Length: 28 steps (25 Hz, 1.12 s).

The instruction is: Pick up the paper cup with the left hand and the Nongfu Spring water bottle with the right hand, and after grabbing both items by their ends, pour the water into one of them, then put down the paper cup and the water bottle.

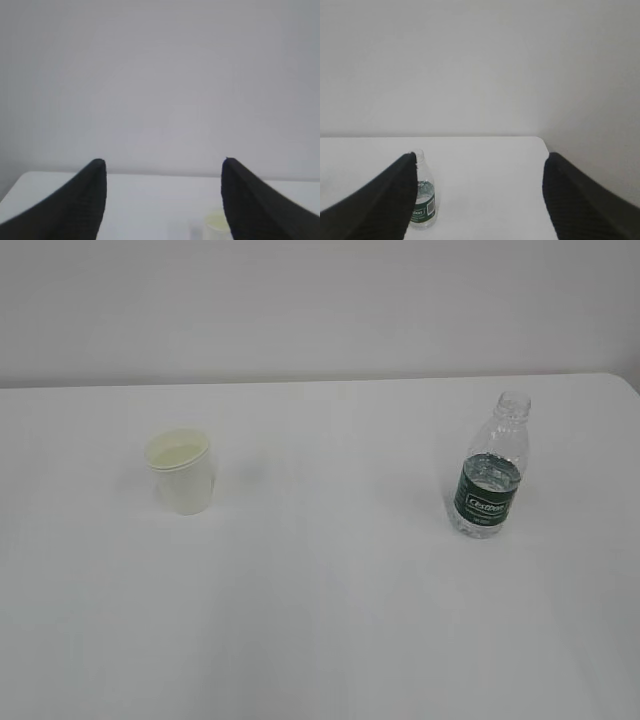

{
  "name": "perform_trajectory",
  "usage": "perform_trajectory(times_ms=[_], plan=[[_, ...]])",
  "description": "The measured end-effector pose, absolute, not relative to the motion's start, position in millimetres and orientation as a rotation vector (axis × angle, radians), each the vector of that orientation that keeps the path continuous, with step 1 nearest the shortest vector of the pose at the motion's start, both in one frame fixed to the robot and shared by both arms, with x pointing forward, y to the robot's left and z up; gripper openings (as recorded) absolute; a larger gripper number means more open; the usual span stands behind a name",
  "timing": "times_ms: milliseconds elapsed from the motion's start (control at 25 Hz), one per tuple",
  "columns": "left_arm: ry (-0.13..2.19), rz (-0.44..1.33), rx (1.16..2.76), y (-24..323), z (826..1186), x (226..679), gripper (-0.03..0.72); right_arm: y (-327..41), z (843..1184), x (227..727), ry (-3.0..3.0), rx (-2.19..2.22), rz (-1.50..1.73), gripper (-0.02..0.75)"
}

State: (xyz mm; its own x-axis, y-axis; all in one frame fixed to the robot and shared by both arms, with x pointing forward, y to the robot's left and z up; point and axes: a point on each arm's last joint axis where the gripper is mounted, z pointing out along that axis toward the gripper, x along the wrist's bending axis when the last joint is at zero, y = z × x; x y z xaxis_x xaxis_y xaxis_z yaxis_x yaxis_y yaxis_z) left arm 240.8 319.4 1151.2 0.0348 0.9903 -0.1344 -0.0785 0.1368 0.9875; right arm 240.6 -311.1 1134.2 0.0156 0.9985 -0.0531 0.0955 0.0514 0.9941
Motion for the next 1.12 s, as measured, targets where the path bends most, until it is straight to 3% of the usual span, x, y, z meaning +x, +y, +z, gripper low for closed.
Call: perform_trajectory(times_ms=[280,800,1120], plan=[[1.306,0.995,1.13,319.5,1132.9,227.8,0.512,-313.0,1133.6,230.3,1.35,1.336,1.062,0.591],[1.458,0.828,1.514,313.3,1099.0,216.5,0.473,-315.9,1117.1,211.7,1.535,1.567,0.883,0.59],[1.486,0.778,1.564,311.9,1093.4,213.6,0.471,-312.8,1116.2,211.3,1.568,1.564,0.904,0.59]])
